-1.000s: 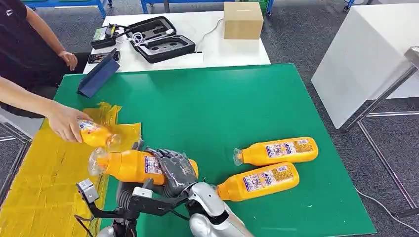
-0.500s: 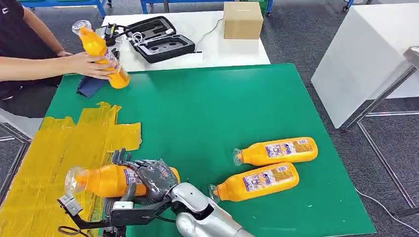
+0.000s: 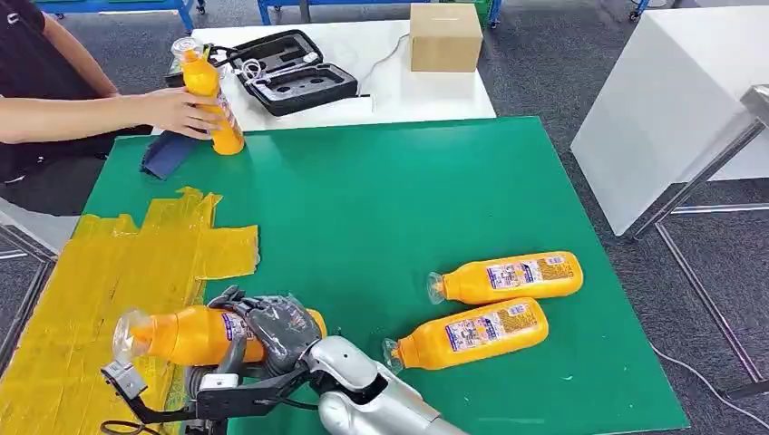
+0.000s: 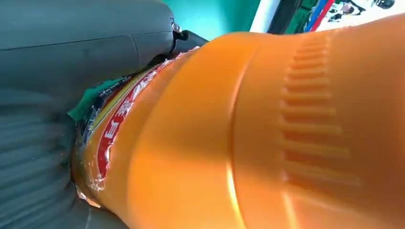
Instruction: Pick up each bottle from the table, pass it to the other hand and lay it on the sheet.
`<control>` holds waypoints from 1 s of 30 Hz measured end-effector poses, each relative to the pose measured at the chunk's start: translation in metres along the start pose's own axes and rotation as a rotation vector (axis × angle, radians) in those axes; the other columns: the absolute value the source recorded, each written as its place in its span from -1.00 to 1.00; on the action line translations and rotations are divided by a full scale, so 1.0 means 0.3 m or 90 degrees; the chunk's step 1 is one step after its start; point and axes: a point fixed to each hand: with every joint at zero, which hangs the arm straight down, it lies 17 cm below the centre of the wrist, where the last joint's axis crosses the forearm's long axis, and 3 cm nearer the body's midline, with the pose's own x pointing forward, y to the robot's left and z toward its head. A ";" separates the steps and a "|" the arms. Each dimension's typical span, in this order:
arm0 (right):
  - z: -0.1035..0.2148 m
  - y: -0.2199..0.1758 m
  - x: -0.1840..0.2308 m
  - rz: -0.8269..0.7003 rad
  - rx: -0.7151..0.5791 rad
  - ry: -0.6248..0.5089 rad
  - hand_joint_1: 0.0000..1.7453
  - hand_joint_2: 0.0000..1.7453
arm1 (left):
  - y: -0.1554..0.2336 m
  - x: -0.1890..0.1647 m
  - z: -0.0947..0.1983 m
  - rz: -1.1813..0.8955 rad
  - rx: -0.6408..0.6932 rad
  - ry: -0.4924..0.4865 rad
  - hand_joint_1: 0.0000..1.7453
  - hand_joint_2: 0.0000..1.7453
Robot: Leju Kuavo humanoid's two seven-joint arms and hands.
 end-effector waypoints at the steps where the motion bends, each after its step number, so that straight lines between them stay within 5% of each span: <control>1: 0.000 0.000 0.000 0.001 -0.001 0.000 1.00 1.00 | 0.001 0.000 0.000 -0.001 0.001 0.000 1.00 1.00; 6: -0.001 -0.015 -0.010 0.017 -0.014 0.006 1.00 1.00 | -0.003 0.009 -0.005 -0.003 0.001 -0.006 1.00 1.00; 7: -0.002 -0.021 -0.014 0.021 -0.019 0.009 -0.54 1.00 | -0.005 0.012 -0.007 -0.004 0.001 -0.007 1.00 1.00; 8: -0.002 -0.029 -0.019 0.024 -0.025 0.012 -1.00 1.00 | -0.009 0.015 -0.010 -0.007 0.000 -0.009 1.00 1.00; 9: -0.002 -0.037 -0.023 0.029 -0.031 0.013 -1.00 1.00 | -0.012 0.020 -0.013 -0.009 -0.001 -0.012 1.00 1.00; 10: -0.002 -0.049 -0.023 0.034 -0.040 0.014 -1.00 -1.00 | -0.014 0.027 -0.015 -0.013 -0.001 -0.016 1.00 1.00; 21: 0.096 -0.233 -0.023 0.049 -0.176 0.038 -1.00 -1.00 | 0.017 0.233 -0.047 -0.268 0.081 -0.144 1.00 1.00; 26: 0.230 -0.365 -0.031 0.041 -0.268 0.040 -1.00 -1.00 | 0.014 0.509 -0.007 -0.610 0.176 -0.331 1.00 1.00; 30: 0.317 -0.443 -0.069 0.040 -0.312 0.062 -1.00 -1.00 | -0.013 0.621 0.037 -0.670 0.201 -0.394 1.00 1.00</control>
